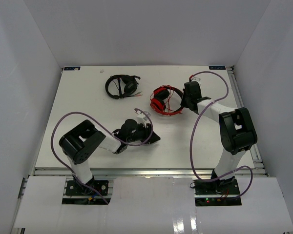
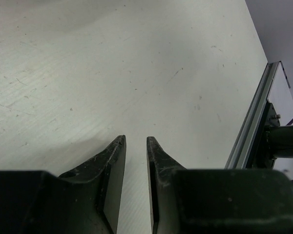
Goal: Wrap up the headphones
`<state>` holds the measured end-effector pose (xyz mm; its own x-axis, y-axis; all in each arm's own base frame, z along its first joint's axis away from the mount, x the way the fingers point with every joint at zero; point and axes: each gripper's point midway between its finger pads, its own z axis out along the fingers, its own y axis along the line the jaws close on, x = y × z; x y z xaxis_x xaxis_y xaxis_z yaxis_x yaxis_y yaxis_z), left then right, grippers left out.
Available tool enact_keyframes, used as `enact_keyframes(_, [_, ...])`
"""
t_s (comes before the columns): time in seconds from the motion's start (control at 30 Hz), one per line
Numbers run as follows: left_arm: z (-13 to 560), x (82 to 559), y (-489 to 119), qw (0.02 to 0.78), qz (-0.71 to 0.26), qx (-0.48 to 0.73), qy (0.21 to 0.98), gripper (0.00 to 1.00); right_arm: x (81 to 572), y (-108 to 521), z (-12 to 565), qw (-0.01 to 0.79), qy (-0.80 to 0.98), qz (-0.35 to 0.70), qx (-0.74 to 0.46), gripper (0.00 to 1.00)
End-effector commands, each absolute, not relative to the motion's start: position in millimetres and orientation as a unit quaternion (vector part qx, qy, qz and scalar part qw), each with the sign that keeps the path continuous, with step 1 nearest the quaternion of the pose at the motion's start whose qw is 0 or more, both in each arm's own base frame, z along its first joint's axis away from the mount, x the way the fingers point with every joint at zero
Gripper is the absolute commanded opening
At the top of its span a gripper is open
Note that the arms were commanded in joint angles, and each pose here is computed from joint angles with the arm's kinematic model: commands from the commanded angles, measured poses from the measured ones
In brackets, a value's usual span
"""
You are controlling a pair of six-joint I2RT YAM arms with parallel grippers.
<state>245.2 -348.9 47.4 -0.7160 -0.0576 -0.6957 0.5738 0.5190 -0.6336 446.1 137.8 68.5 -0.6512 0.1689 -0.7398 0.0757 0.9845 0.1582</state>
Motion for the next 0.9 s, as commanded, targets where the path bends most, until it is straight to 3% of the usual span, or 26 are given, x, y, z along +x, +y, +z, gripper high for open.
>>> enact_keyframes(0.0, [83.6,240.4,-339.4,0.378,-0.459,0.176,0.785,0.35,468.0,138.9,105.6,0.491,0.867,0.056,0.063,0.17])
enact_keyframes(0.27, [133.1,232.7,-305.0,0.435,-0.417,0.186,0.776,0.39,472.3,139.5,92.0,0.486,0.872,0.043,0.036,0.4])
enact_keyframes(0.3, [144.4,229.7,-299.1,0.445,-0.415,0.185,0.772,0.4,473.0,140.0,90.2,0.485,0.873,0.041,0.032,0.45])
enact_keyframes(0.47, [187.9,219.2,-269.8,0.491,-0.398,0.174,0.755,0.51,471.7,131.6,97.1,0.49,0.871,0.036,0.017,0.89])
enact_keyframes(0.53, [200.8,215.8,-259.8,0.505,-0.392,0.17,0.75,0.61,467.5,125.2,102.4,0.49,0.871,0.04,0.009,0.96])
enact_keyframes(0.67, [220.5,208.6,-242.7,0.523,-0.373,0.177,0.746,0.78,448.7,121.2,127.6,0.485,0.869,0.07,-0.074,0.92])
enact_keyframes(0.77, [234.6,204.3,-232.7,0.528,-0.355,0.188,0.749,0.86,406.4,142.6,159.9,0.479,0.843,0.132,-0.207,0.9])
enact_keyframes(0.87, [243.6,201.7,-225.0,0.528,-0.331,0.209,0.754,0.96,365.1,143.9,186.3,0.505,0.816,0.153,-0.238,0.9])
